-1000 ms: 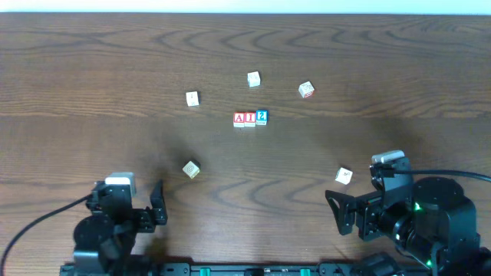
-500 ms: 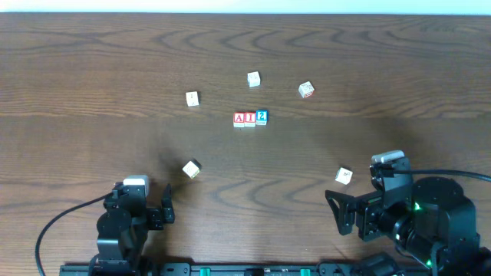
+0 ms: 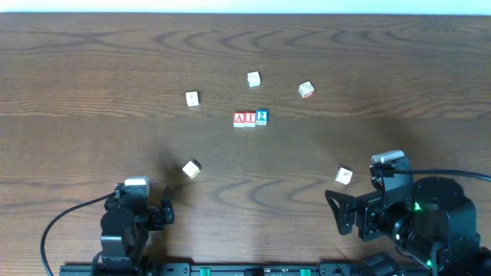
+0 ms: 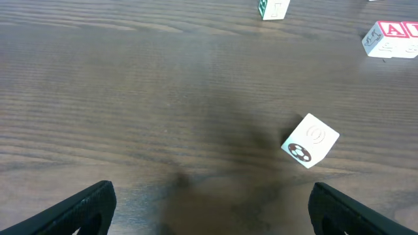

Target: Spell out Ai2

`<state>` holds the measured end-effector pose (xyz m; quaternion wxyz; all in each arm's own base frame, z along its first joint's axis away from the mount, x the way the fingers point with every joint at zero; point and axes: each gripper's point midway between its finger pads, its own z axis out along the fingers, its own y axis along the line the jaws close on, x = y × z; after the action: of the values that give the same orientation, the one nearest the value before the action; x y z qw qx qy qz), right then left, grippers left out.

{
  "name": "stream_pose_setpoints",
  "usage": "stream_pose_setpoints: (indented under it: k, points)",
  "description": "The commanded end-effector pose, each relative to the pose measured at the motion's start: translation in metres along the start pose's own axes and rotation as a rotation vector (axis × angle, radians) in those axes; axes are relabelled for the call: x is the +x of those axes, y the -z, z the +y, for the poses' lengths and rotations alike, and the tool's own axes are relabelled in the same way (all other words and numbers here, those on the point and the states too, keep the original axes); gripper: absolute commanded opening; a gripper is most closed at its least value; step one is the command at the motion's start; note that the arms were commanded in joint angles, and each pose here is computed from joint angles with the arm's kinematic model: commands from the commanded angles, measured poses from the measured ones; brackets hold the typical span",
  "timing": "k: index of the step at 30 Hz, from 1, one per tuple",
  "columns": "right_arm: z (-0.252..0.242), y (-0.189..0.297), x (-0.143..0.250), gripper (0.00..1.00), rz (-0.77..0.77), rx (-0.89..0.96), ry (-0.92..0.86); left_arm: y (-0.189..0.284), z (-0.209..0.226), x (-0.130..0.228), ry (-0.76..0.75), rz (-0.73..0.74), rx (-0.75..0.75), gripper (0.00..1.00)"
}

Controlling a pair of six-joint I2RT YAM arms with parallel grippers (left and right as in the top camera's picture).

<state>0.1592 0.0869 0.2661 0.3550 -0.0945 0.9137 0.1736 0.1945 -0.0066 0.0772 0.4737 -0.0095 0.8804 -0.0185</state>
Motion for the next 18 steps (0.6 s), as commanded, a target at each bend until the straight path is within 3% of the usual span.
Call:
stream_pose_setpoints:
  k: [1,18]
  points:
    - [0.001,-0.0007,0.0018,0.99,0.007,-0.005,-0.003,-0.0006,0.0044,0.0023,-0.015,0.003,-0.023,0.95]
    - [-0.0002,-0.0003,0.0022,0.99,0.005,0.002,-0.002,-0.0006,0.0044,0.0023,-0.015,0.003,-0.023,0.95]
